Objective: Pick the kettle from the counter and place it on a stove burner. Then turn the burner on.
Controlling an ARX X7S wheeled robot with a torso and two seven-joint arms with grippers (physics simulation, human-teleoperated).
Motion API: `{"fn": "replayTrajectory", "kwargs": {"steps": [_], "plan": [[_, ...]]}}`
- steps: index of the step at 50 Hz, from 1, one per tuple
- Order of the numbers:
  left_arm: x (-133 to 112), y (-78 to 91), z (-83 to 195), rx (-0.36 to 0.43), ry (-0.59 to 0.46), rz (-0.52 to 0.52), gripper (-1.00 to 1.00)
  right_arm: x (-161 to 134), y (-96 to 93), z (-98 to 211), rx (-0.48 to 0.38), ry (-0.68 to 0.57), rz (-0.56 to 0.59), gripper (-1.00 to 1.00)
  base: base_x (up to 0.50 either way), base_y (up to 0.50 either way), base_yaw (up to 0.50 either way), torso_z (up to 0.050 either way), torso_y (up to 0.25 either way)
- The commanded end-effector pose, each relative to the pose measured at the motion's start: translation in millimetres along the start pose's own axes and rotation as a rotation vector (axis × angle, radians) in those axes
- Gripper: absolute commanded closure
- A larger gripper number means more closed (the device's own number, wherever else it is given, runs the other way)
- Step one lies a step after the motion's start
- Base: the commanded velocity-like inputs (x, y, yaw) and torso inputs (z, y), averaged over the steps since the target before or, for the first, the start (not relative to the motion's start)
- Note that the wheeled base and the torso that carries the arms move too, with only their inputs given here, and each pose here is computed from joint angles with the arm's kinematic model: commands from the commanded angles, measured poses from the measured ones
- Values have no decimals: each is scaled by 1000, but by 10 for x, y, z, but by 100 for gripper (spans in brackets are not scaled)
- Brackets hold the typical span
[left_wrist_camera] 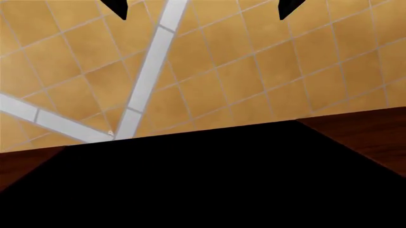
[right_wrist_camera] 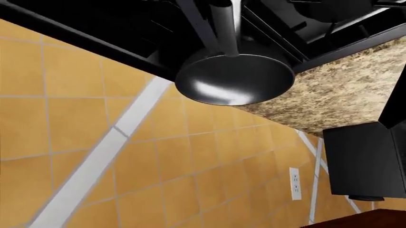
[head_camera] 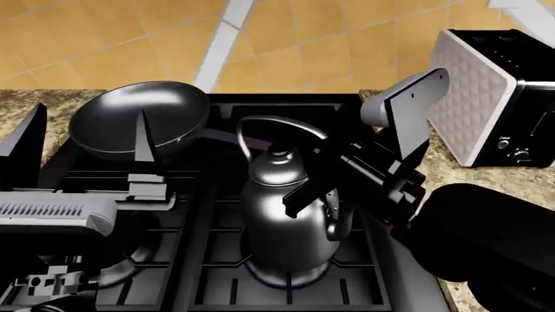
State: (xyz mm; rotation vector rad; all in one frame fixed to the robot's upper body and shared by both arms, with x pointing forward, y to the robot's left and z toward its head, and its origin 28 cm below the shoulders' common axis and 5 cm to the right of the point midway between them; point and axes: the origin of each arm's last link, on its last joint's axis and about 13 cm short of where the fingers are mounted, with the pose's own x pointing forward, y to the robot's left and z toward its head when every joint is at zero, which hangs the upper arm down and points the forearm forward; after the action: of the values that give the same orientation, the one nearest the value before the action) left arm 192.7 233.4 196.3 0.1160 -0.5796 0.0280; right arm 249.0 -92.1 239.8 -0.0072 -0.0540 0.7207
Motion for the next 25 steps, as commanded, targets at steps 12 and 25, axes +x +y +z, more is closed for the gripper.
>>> {"fn": "replayTrajectory", "kwargs": {"steps": [12, 25], "plan": [[-2, 6, 5, -1, -2, 1, -100, 11, 2, -220, 57, -15, 16, 100, 0, 0, 0, 0, 0], [-8, 5, 11, 1, -3, 2, -100, -46, -44, -318, 84, 9, -19, -100, 0, 0, 0, 0, 0]]}}
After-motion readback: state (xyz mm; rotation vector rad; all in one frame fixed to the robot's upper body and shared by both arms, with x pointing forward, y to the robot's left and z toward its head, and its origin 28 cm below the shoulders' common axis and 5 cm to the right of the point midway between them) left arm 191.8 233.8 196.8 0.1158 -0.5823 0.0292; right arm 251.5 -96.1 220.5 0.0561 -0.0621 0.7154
